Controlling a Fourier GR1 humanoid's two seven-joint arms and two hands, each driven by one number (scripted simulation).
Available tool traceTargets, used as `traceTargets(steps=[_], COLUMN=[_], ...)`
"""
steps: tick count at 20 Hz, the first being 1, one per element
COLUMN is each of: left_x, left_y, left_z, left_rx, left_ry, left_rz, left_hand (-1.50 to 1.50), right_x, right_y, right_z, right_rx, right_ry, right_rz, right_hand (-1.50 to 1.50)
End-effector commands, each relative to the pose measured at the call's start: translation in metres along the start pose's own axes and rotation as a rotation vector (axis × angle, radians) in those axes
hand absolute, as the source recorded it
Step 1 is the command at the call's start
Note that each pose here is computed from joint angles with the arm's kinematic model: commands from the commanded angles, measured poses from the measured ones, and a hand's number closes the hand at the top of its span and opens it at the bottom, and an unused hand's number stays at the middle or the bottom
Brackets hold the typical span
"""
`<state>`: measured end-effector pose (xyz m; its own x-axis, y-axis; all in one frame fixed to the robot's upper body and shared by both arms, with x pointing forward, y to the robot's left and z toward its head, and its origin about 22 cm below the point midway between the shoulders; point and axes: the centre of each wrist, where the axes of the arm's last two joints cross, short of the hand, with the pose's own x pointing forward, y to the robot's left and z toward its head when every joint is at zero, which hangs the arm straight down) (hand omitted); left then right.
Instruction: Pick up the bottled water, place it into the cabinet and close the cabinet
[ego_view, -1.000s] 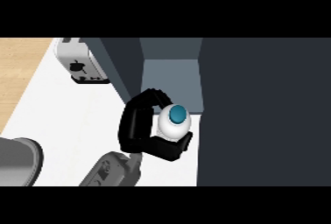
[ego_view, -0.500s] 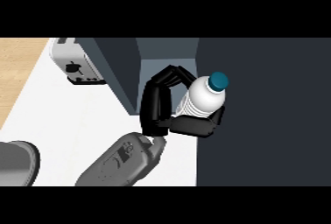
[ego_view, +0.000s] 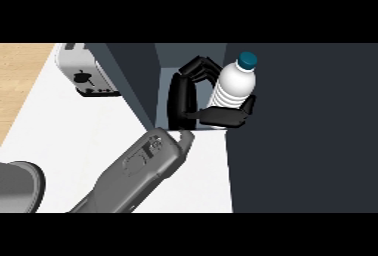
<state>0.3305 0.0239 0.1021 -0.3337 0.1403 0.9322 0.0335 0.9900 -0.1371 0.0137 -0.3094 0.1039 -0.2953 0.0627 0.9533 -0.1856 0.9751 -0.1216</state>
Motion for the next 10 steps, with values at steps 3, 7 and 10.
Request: traceTargets(steps=[3,7,10], left_x=[-0.017,-0.033,-0.034], left_y=[0.016,0.013,0.021], left_z=[-0.024,-0.025,-0.040], left_rx=[0.037,0.062,0.088], left_ry=[0.003,0.041,0.071], left_rz=[-0.069,-0.125,-0.105], left_hand=[1.50,1.50,1.50], right_x=[0.020,0.030,0.023], right_y=[0.004,0.007,-0.005], right_z=[-0.013,-0.009,-0.006], right_rx=[0.000,0.014,0.023], right_ry=[-0.069,-0.080,-0.068], right_rz=[-0.039,-0.061,-0.053], right_hand=[-1.50,-1.50,-1.50])
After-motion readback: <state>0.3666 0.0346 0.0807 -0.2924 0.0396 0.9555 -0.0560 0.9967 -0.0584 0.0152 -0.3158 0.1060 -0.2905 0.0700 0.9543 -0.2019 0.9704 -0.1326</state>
